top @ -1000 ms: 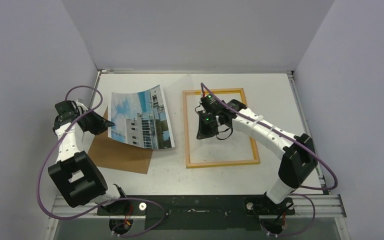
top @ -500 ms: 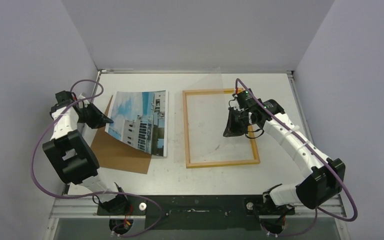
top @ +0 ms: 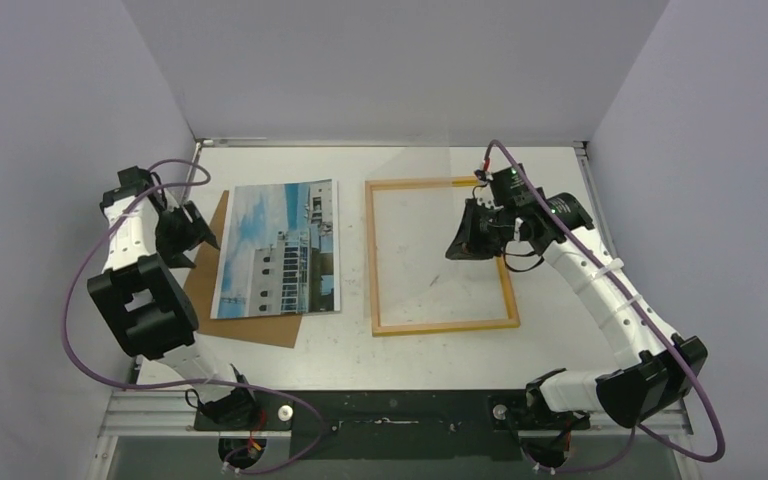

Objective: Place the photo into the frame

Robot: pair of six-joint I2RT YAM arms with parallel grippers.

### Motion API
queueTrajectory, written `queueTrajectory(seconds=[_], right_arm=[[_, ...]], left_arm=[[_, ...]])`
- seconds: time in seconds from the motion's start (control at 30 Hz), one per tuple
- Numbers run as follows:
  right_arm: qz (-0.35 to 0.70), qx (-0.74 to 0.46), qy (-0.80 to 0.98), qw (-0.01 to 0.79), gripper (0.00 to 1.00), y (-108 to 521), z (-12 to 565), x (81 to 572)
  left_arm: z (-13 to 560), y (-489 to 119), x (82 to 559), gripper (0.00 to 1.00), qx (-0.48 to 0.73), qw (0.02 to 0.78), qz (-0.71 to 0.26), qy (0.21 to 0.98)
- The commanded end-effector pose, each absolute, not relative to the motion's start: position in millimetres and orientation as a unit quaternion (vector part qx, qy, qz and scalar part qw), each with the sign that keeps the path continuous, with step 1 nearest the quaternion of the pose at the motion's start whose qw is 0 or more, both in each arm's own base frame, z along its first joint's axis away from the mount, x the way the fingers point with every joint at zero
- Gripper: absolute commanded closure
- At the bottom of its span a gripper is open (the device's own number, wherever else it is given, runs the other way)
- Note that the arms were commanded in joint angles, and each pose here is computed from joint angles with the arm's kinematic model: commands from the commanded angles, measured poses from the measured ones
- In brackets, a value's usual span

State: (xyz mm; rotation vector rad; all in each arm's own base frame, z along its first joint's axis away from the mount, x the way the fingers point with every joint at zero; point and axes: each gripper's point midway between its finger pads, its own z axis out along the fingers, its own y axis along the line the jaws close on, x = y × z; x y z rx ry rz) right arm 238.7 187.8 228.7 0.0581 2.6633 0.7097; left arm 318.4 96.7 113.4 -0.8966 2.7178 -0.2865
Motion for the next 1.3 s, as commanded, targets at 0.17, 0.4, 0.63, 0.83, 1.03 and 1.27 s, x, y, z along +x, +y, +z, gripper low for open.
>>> queueTrajectory(seconds=[0.17,0.4,0.63,0.83,1.03,1.27], right_arm=[[0.335,0.039,0.9,0.277,1.0,208,303,263],[0.394,0.074,0.869,0.291,1.0,222,316,269],[0.487,0.113,0.8,0.332,1.0,238,360,284],[0.566,0.106,0.742,0.342,1.0,255,396,289],[0.568,0.113,0.749,0.321,1.0,256,381,280],[0.557,0.133,0.764,0.297,1.0,253,350,266]], left_arm=[[201,108,336,0.18,-0.278,0.245,0.013,0.929],[236,5,371,0.14,-0.279,0.315,-0.247,0.873],[222,-50,371,0.03,-0.301,0.286,-0.401,0.816],[208,-74,362,0.03,-0.322,0.243,-0.451,0.796],[179,-101,355,0.03,-0.428,0.16,-0.524,0.719],[183,-124,359,0.03,-0.473,0.146,-0.567,0.659]])
